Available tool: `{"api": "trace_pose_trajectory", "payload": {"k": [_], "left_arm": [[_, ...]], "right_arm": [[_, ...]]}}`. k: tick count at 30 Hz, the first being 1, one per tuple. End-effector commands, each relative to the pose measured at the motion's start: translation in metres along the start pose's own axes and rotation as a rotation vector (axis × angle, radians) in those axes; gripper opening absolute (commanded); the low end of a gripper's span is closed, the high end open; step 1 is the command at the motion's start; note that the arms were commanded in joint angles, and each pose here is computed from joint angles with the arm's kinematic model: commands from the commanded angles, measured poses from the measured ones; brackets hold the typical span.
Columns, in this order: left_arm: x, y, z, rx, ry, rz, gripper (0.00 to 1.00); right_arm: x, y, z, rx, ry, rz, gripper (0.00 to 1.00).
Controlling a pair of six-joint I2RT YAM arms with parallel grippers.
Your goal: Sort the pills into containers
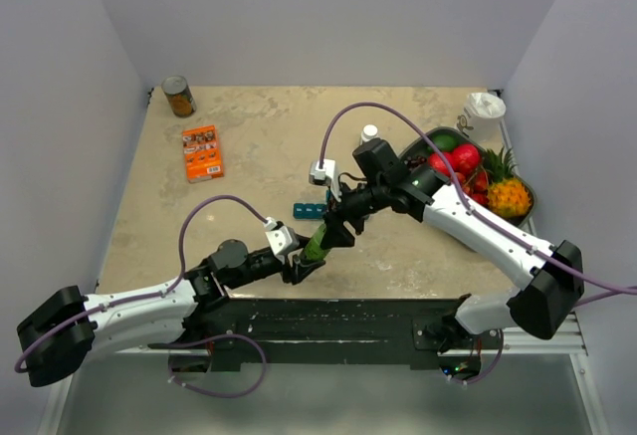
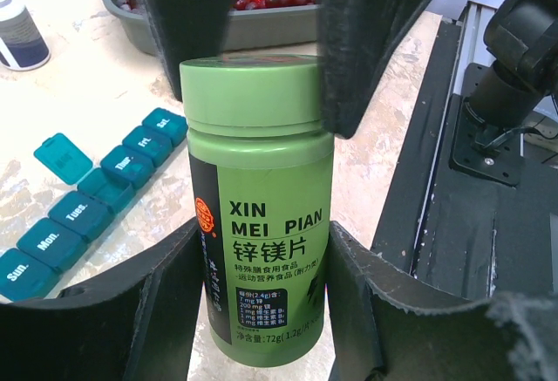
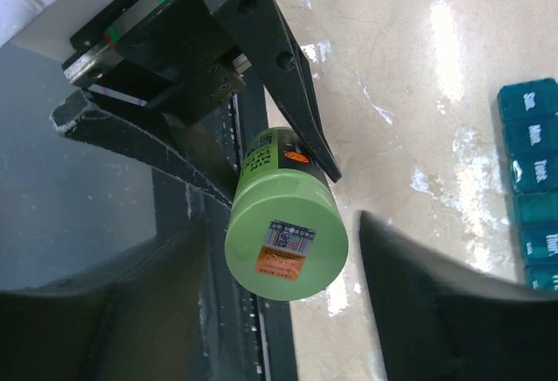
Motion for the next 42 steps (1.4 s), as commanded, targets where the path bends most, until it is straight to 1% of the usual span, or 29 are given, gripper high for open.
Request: {"api": "trace_pose_trajectory", "payload": {"k": [1, 2, 3, 4, 6, 7, 8, 9, 10, 11, 12, 14, 15, 18, 19, 23, 24, 26, 27, 30, 31, 34, 37, 38, 40, 41, 42], "left_arm": [[0.0, 0.008, -0.033, -0.146, 0.035, -0.001, 0.0], [0.0, 0.008, -0.033, -0.145, 0.037, 0.0, 0.0], [-0.001, 0.008, -0.032, -0.143, 0.04, 0.005, 0.0], [-0.001, 0.007, -0.031, -0.139, 0.046, 0.013, 0.0], [-0.005, 0.005, -0.03, -0.142, 0.055, 0.063, 0.0], [-0.006, 0.005, -0.029, -0.14, 0.061, 0.081, 0.0], [-0.009, 0.004, -0.028, -0.135, 0.068, 0.122, 0.0], [-0.01, 0.004, -0.028, -0.132, 0.07, 0.142, 0.0], [-0.012, 0.004, -0.028, -0.128, 0.073, 0.161, 0.0], [-0.013, 0.004, -0.027, -0.122, 0.075, 0.183, 0.0], [-0.016, 0.004, -0.025, -0.114, 0.076, 0.223, 0.0], [-0.02, 0.003, -0.022, -0.096, 0.061, 0.276, 0.0], [-0.021, 0.003, -0.02, -0.087, 0.054, 0.288, 0.0], [-0.022, 0.002, -0.014, -0.067, 0.03, 0.299, 0.0], [-0.022, 0.001, -0.014, -0.069, 0.026, 0.295, 0.0], [-0.02, -0.003, -0.015, -0.099, 0.028, 0.252, 0.0], [-0.02, -0.003, -0.015, -0.098, 0.027, 0.246, 0.0], [-0.019, -0.004, -0.016, -0.1, 0.028, 0.227, 0.0], [-0.018, -0.005, -0.015, -0.093, 0.026, 0.222, 0.0], [-0.017, -0.006, -0.014, -0.081, 0.018, 0.196, 0.0], [-0.016, -0.006, -0.014, -0.08, 0.014, 0.187, 0.0], [-0.014, -0.007, -0.012, -0.065, 0.003, 0.16, 0.0], [-0.012, -0.005, -0.015, -0.048, -0.01, 0.125, 0.0], [-0.012, -0.004, -0.015, -0.041, -0.013, 0.117, 0.0], [-0.01, -0.001, -0.02, -0.031, -0.021, 0.088, 0.0], [-0.009, 0.001, -0.021, -0.021, -0.026, 0.078, 0.0], [-0.007, 0.002, -0.024, -0.017, -0.031, 0.057, 0.0]], "right_arm": [[0.001, 0.002, -0.004, -0.016, -0.029, -0.038, 0.52], [0.001, 0.001, -0.004, -0.015, -0.051, -0.046, 0.45], [0.002, 0.001, -0.007, -0.015, -0.061, -0.055, 0.32], [0.004, 0.0, -0.005, 0.001, -0.064, -0.069, 0.28], [0.006, 0.001, -0.011, 0.015, -0.189, -0.13, 0.19], [0.013, 0.002, -0.005, 0.076, -0.209, -0.18, 0.16], [0.01, 0.007, -0.004, 0.103, -0.346, -0.231, 0.15], [0.012, 0.005, -0.011, 0.121, -0.431, -0.263, 0.15], [0.025, 0.005, 0.0, 0.218, -0.462, -0.347, 0.13], [0.026, 0.008, -0.002, 0.232, -0.587, -0.386, 0.12], [0.025, 0.012, -0.004, 0.279, -0.633, -0.374, 0.12], [0.03, 0.018, -0.007, 0.299, -0.751, -0.384, 0.12], [0.027, 0.019, -0.01, 0.328, -0.792, -0.34, 0.11], [0.025, 0.019, -0.02, 0.353, -0.845, -0.299, 0.11], [0.024, 0.018, -0.022, 0.354, -0.853, -0.288, 0.13], [0.026, 0.015, -0.027, 0.342, -0.809, -0.256, 0.26], [0.027, 0.015, -0.027, 0.339, -0.795, -0.259, 0.37], [0.03, 0.014, -0.027, 0.322, -0.749, -0.257, 0.48], [0.031, 0.013, -0.026, 0.314, -0.735, -0.258, 0.57], [0.029, 0.001, -0.03, 0.238, -0.683, -0.283, 0.68], [0.023, -0.007, -0.03, 0.218, -0.65, -0.284, 0.74], [0.021, -0.023, -0.034, 0.13, -0.611, -0.296, 0.82], [0.019, -0.027, -0.039, 0.073, -0.55, -0.278, 0.84], [0.02, -0.027, -0.039, 0.066, -0.48, -0.267, 0.85], [0.015, -0.023, -0.041, 0.033, -0.424, -0.239, 0.86], [0.016, -0.022, -0.04, 0.036, -0.334, -0.219, 0.86], [0.015, -0.02, -0.036, 0.036, -0.303, -0.206, 0.86]]}}
Point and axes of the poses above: each gripper's point midway between its finger pads, its own y axis out along the fingers, its own x axis along the line the jaws close on, z = x × y, the point moved 10 cm from there along -y, back along the fingers
